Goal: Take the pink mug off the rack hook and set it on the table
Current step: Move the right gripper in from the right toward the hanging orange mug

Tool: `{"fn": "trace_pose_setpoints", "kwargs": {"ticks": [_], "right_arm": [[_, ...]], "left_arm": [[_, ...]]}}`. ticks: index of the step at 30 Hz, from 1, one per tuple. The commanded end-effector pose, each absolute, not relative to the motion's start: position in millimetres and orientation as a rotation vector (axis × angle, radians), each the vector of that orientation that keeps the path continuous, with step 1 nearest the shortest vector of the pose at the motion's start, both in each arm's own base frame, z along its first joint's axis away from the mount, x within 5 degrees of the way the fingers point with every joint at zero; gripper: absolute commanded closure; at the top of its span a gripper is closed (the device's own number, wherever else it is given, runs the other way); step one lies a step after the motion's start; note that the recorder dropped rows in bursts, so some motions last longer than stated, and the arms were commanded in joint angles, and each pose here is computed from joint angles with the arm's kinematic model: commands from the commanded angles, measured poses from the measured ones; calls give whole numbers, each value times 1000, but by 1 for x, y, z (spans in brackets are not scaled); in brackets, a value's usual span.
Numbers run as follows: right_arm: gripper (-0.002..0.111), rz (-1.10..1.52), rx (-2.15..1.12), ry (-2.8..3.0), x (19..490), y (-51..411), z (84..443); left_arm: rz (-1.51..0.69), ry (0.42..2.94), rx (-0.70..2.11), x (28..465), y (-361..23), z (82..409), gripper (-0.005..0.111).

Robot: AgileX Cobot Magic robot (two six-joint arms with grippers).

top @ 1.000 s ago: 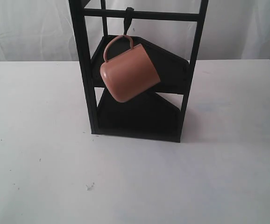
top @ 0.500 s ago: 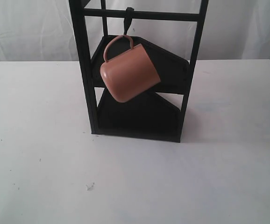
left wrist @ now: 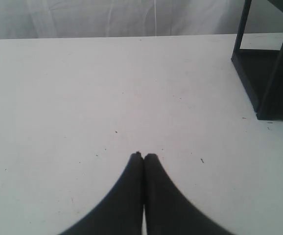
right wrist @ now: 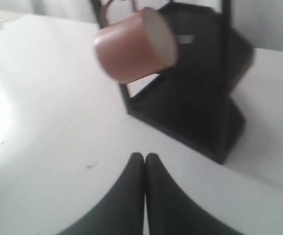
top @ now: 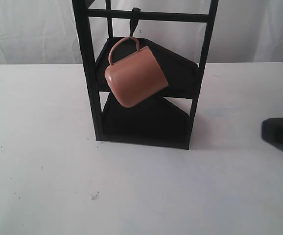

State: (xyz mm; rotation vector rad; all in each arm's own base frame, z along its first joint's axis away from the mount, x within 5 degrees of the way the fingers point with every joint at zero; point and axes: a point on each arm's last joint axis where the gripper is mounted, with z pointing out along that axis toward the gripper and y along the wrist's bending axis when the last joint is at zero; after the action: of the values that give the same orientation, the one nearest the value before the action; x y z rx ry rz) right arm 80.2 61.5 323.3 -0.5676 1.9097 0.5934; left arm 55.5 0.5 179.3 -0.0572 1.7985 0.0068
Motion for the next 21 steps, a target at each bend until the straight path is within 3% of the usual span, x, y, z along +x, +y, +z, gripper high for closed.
{"fn": "trace_pose_setpoints", "kwargs": {"ticks": [1,4,12,21], "right_arm": [[108,753,-762,1810,85,80,328],[100,790,-785,1742,93,85,331],[63,740,-889,1594,114,93,332],[42,571,-1059,1404,147,103,322]], "left_arm": [[-4,1794,-63,55,0,178,107],[-4,1794,-63,55,0,178,107],[-4,1794,-63,55,0,178,107],[-4,1794,-63,55,0,178,107]]}}
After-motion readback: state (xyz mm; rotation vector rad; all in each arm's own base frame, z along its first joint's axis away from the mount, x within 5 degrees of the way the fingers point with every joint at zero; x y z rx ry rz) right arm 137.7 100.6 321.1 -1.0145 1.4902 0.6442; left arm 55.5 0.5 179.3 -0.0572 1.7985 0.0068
